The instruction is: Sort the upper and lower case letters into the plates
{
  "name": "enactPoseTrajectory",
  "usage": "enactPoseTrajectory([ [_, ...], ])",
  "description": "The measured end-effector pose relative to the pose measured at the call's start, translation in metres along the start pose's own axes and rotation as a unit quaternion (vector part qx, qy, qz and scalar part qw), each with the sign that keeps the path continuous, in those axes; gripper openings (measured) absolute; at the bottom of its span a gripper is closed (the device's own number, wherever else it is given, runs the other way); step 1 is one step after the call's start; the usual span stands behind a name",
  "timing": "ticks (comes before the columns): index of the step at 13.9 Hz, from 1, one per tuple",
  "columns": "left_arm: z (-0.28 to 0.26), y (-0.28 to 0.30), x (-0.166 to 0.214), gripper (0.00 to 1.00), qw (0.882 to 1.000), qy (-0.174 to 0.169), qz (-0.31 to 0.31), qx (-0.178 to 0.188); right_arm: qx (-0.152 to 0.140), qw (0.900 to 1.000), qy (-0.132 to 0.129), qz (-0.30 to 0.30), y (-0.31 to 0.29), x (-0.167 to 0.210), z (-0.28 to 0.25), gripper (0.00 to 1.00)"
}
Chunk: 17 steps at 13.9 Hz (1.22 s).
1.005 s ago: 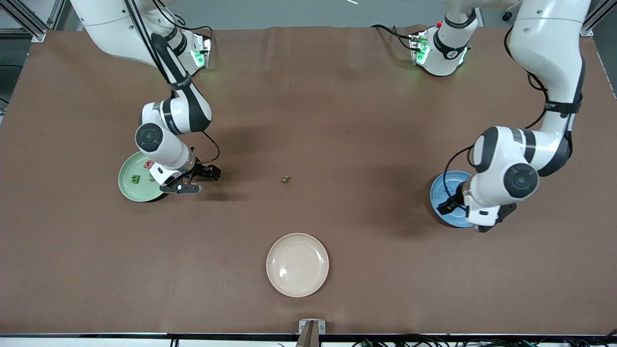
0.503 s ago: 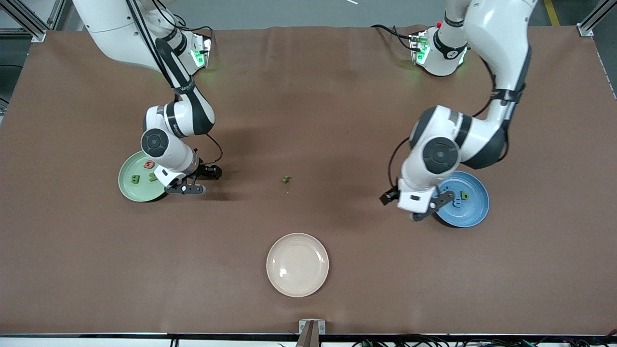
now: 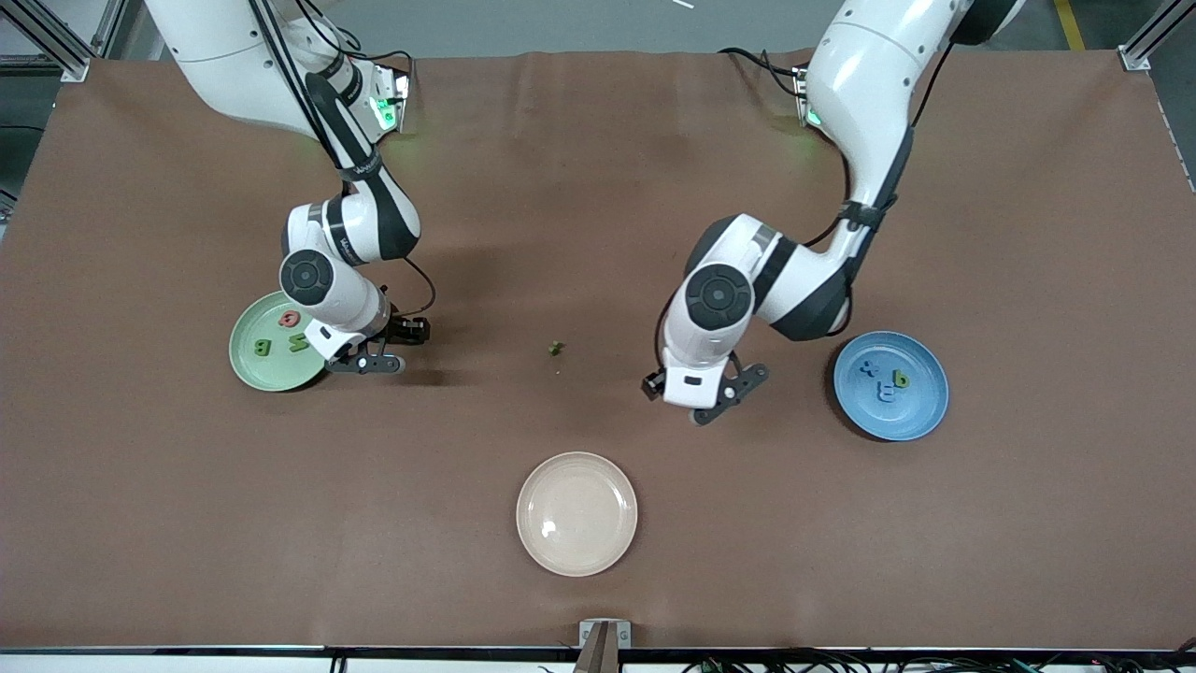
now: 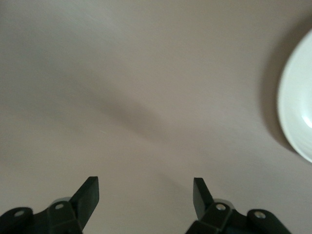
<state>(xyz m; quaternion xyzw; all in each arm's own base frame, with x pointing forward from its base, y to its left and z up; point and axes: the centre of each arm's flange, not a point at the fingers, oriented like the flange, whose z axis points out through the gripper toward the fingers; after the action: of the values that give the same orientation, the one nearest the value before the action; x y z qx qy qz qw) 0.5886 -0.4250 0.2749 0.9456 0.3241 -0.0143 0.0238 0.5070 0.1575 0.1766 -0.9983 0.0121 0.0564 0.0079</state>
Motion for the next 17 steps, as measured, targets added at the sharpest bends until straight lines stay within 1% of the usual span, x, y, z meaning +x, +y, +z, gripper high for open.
enactPoseTrajectory([
  [1, 0.008, 0.009, -0.013, 0.84, 1.0, 0.003, -0.016, -0.016, 0.0, 1.0, 0.0, 0.0, 0.0, 0.0, 0.0, 0.64],
  [2, 0.014, 0.018, -0.028, 0.84, 0.999, 0.005, -0.032, -0.031, 0.0, 1.0, 0.0, 0.0, 0.0, 0.0, 0.0, 0.64],
  [3, 0.019, 0.027, -0.043, 0.8, 0.998, 0.005, -0.051, -0.044, 0.0, 1.0, 0.0, 0.0, 0.0, 0.0, 0.0, 0.6],
  [4, 0.02, 0.035, -0.056, 0.8, 0.996, 0.004, -0.073, -0.056, 0.0, 1.0, 0.0, 0.0, 0.0, 0.0, 0.0, 0.6],
  [5, 0.02, 0.043, -0.066, 0.76, 0.993, 0.002, -0.096, -0.068, 0.0, 1.0, 0.0, 0.0, -0.001, 0.0, 0.0, 0.59],
  [7, 0.021, 0.055, -0.085, 0.75, 0.988, -0.003, -0.129, -0.084, 0.0, 1.0, 0.0, -0.001, -0.002, -0.001, 0.0, 0.56],
  [8, 0.025, 0.059, -0.096, 0.75, 0.986, -0.005, -0.141, -0.092, 0.0, 1.0, 0.0, -0.001, -0.003, -0.001, 0.0, 0.5],
  [10, 0.038, 0.066, -0.119, 0.75, 0.98, -0.013, -0.167, -0.11, 0.0, 1.0, 0.0, -0.001, -0.004, -0.001, 0.0, 0.47],
  [11, 0.044, 0.069, -0.129, 0.75, 0.976, -0.017, -0.179, -0.12, 0.0, 1.0, 0.0, -0.001, -0.004, -0.001, 0.0, 0.41],
  [12, 0.049, 0.07, -0.137, 0.72, 0.974, -0.021, -0.186, -0.125, 0.0, 1.0, 0.0, -0.001, -0.004, -0.001, 0.0, 0.41],
  [13, 0.056, 0.071, -0.145, 0.72, 0.974, -0.022, -0.187, -0.124, 0.0, 1.0, 0.0, 0.0, -0.004, -0.001, 0.0, 0.34],
  [14, 0.063, 0.07, -0.153, 0.67, 0.975, -0.023, -0.185, -0.119, 0.0, 1.0, 0.0, 0.0, -0.004, -0.001, 0.0, 0.34],
  [17, 0.086, 0.066, -0.168, 0.67, 0.978, -0.024, -0.178, -0.104, 0.0, 1.0, 0.0, 0.0, -0.004, 0.0, -0.001, 0.34],
])
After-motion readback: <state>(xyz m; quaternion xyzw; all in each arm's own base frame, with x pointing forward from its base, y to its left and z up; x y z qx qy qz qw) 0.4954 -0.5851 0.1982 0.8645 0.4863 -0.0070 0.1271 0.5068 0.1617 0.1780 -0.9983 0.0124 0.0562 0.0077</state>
